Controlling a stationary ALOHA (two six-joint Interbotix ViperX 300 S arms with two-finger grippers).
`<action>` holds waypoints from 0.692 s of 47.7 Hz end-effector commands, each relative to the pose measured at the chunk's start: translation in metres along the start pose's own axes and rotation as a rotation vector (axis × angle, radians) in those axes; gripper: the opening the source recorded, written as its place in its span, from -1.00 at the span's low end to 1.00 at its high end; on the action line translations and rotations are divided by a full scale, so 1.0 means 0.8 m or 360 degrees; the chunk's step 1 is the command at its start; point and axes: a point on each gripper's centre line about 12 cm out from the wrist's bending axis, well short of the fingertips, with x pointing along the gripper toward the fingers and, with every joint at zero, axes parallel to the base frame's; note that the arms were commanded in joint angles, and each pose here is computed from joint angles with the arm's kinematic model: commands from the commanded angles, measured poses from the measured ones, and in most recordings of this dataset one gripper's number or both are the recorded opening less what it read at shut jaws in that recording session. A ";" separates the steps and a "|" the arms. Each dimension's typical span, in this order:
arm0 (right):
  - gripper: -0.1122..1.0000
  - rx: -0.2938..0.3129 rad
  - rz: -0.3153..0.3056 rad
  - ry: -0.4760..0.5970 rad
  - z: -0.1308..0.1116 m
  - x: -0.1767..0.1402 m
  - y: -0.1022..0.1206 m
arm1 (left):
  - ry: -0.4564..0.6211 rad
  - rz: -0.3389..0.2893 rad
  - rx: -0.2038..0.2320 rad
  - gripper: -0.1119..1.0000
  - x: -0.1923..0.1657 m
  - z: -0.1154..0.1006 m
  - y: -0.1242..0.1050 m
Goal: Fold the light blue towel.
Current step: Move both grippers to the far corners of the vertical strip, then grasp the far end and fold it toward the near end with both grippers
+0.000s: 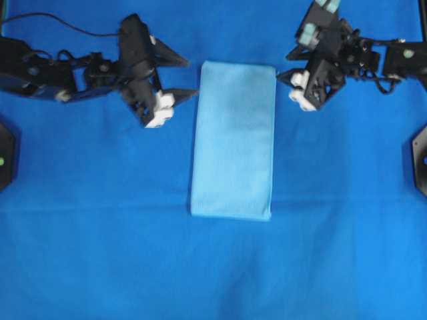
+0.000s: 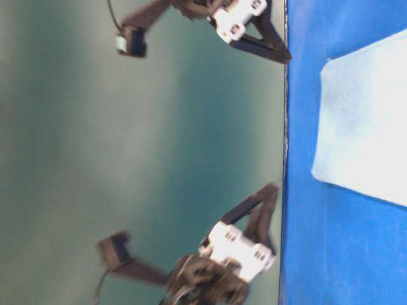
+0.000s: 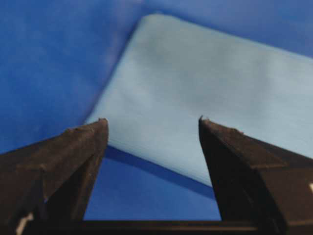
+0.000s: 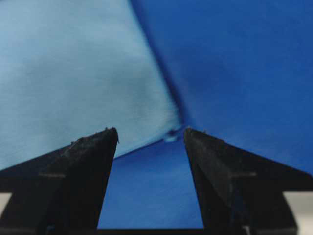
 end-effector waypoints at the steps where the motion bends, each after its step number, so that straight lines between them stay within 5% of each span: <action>1: 0.29 -0.0010 -0.0006 -0.0021 0.011 0.011 -0.004 | -0.0033 0.0036 -0.0017 0.51 0.018 0.009 0.012; 33: 0.29 0.0006 -0.0022 0.0112 -0.012 0.085 -0.027 | 0.0124 0.0153 -0.0079 0.49 0.086 -0.041 0.059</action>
